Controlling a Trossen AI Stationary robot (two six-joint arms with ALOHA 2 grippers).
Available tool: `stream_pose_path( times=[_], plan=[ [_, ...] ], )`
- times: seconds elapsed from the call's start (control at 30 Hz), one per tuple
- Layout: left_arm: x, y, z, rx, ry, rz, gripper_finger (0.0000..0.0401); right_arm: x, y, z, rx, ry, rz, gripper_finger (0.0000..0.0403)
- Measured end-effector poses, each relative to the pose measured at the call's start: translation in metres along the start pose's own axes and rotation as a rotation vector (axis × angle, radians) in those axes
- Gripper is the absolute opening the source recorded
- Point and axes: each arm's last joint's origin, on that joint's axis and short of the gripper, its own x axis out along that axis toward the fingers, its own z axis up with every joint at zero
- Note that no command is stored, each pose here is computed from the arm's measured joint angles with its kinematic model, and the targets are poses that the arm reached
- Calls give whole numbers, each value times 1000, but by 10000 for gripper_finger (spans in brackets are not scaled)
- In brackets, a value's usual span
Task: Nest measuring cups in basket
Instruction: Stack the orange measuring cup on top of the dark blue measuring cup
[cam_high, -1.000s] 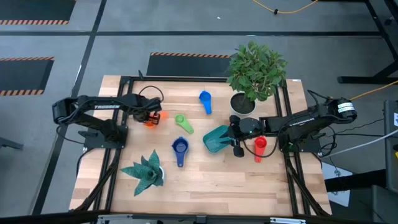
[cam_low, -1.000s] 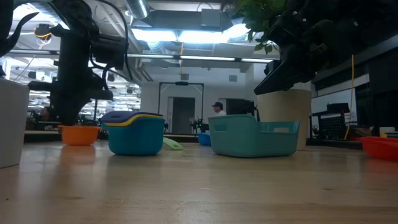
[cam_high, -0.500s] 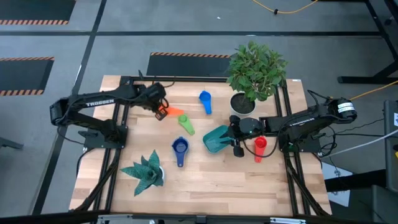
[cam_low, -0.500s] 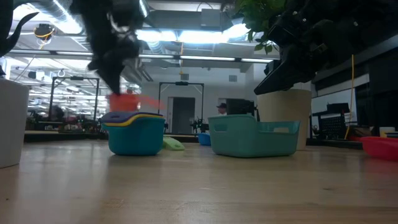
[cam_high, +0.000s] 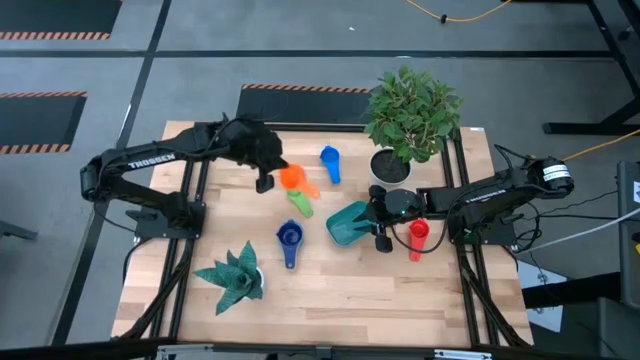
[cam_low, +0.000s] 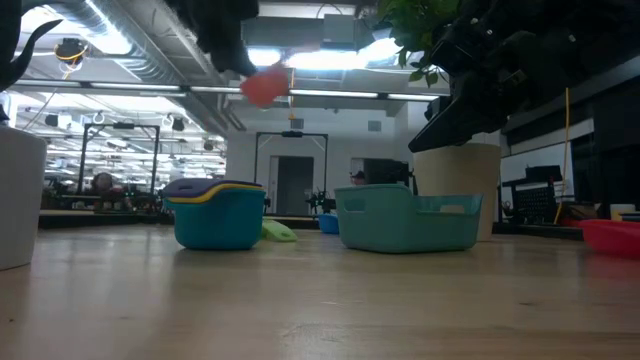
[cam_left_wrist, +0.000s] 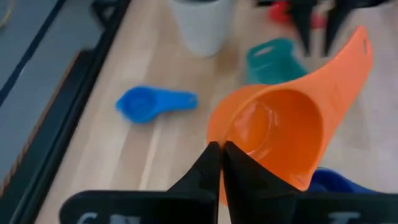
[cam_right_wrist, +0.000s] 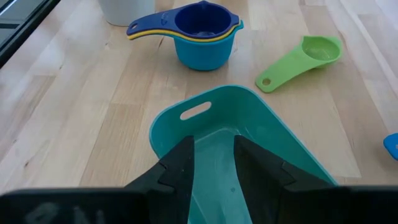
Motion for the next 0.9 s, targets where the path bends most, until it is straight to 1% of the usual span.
stream_pose_path(
  times=[0.1, 0.33, 0.43, 0.6, 0.83, 0.9],
  plan=[
    [6, -8, 2, 68, -10, -79, 0, 0, 0, 0, 0, 0, 0, 118],
    [27, -32, 2, 162, 32, -234, 0, 0, 0, 0, 0, 0, -1, 118],
    [39, -44, -1, 201, 73, -279, 0, 0, 0, 0, 7, -1, -1, 118],
    [59, -62, -6, 292, 130, -354, 0, 0, 0, 0, 55, 0, -2, 118],
    [84, -77, -20, 398, 251, -426, 0, 0, 0, 0, 56, -1, -2, 118],
    [91, -80, -23, 432, 264, -440, 0, 0, 0, 0, 55, 0, -2, 118]
  ],
)
